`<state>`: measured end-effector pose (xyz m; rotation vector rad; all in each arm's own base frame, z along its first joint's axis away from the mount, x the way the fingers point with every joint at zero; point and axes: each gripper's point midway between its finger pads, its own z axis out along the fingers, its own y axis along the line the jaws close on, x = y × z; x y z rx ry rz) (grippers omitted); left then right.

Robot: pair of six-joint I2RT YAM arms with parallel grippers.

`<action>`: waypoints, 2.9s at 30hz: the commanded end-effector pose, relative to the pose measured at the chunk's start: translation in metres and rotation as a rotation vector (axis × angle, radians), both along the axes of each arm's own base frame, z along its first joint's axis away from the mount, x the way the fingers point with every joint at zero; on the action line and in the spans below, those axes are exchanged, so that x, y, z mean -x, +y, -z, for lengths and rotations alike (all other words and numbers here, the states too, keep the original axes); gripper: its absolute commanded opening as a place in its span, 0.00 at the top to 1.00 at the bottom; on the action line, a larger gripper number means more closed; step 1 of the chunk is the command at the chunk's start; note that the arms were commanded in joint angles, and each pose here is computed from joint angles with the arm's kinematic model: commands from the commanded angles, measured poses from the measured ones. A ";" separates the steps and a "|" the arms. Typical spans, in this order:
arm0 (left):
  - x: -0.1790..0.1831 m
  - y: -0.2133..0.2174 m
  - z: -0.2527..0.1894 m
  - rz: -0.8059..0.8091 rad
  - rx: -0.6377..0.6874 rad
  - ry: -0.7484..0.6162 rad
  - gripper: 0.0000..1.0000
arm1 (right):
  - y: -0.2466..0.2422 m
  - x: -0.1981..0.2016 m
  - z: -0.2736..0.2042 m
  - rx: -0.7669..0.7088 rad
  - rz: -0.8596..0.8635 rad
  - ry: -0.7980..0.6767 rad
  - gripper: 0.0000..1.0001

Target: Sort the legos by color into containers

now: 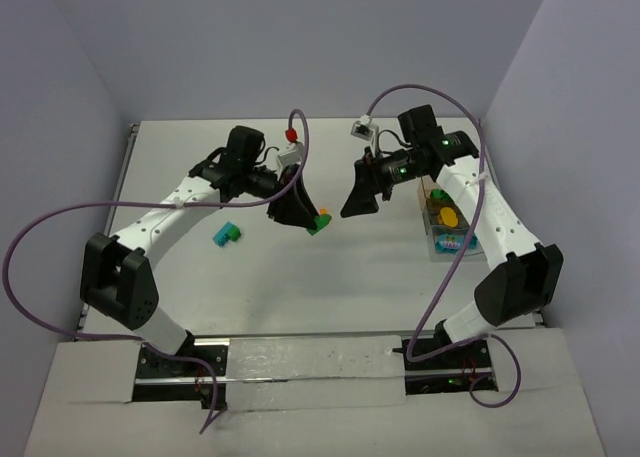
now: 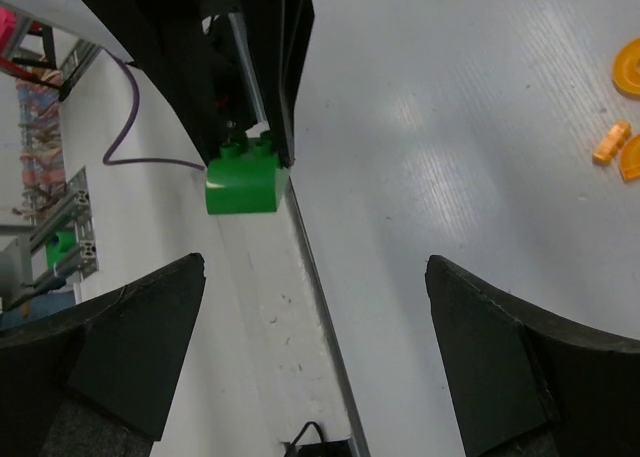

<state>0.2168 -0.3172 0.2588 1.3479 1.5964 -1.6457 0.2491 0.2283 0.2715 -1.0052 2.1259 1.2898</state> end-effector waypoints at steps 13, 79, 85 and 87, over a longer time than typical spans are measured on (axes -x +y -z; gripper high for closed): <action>0.003 -0.011 -0.014 0.018 0.036 -0.060 0.97 | 0.033 0.028 -0.014 -0.050 -0.132 -0.012 0.07; -0.143 0.070 0.005 -0.824 -0.285 -0.115 0.01 | -0.322 -0.109 0.095 0.661 1.061 -0.042 1.00; -0.144 0.073 0.007 -0.832 -0.277 -0.109 0.01 | -0.352 -0.151 0.093 0.690 1.206 -0.057 1.00; -0.143 0.073 0.009 -0.829 -0.285 -0.105 0.01 | -0.359 -0.163 0.095 0.697 1.223 -0.051 1.00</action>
